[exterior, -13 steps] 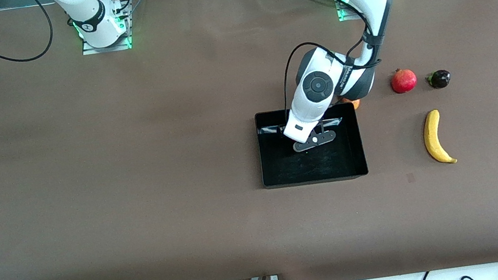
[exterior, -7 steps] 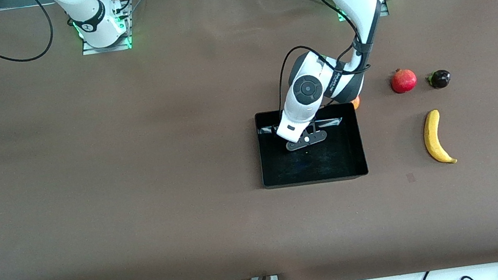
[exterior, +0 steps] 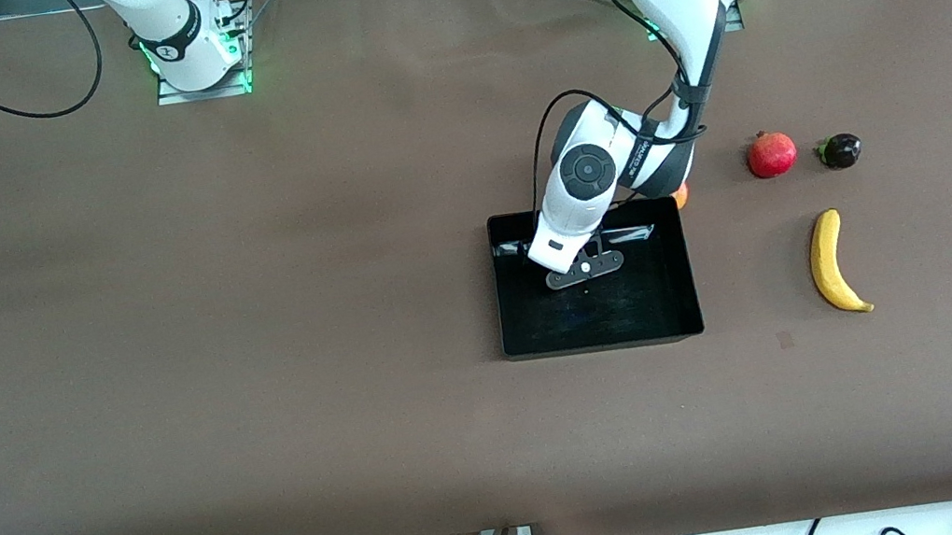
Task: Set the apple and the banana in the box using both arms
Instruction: 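Lower the apple into the box and open the left gripper, then move the left gripper over the yellow banana, then lower the left gripper and grasp the banana, then lift the banana with the left gripper and carry it over the box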
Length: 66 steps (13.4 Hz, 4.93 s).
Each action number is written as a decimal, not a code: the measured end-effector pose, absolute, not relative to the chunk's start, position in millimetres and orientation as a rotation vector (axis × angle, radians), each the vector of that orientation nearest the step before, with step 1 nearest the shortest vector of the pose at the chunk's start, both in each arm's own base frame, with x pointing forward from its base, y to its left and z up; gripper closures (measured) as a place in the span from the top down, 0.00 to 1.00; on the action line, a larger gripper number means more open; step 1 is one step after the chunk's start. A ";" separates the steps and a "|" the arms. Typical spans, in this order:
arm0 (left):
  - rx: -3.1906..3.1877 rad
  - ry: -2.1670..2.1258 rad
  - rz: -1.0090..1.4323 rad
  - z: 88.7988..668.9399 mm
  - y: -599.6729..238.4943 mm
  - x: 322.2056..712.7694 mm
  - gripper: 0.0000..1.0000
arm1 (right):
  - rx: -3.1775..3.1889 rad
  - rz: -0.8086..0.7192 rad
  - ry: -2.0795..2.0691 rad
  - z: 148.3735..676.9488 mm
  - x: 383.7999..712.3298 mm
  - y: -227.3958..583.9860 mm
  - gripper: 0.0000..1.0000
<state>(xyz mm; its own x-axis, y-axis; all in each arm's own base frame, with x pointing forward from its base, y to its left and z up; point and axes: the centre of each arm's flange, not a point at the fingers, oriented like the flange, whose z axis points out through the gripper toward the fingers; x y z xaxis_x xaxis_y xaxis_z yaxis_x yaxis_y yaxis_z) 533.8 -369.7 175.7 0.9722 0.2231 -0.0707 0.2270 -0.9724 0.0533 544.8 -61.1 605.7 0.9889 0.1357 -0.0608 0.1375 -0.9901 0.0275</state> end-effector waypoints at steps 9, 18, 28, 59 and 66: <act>3.067 0.385 -0.162 244.6 -373.4 540.5 1.00 | 3.101 -0.091 0.219 605.7 545.1 -59.1 1.00; 3.068 0.365 -0.305 378.7 -246.4 590.5 1.00 | 3.100 -0.091 0.224 605.8 545.3 -57.4 1.00; 3.089 -0.035 -0.384 348.3 -14.0 633.8 1.00 | 3.100 -0.091 0.228 605.8 545.4 -55.9 1.00; 3.196 -0.231 -0.288 185.4 77.8 640.8 0.34 | 3.102 -0.090 0.246 605.9 546.0 -49.0 1.00; 3.108 0.065 -0.333 326.2 -52.2 629.6 0.34 | 3.100 -0.089 0.263 606.1 546.6 -42.8 1.00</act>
<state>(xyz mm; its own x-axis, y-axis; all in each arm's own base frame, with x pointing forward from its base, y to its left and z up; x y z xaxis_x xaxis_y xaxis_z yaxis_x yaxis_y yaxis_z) 629.6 -52.2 326.2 0.9764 0.0400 -0.2121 0.0432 -0.9990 0.0103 546.6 -42.8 606.1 0.9840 0.1677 -0.0596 0.1694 -0.9852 0.0244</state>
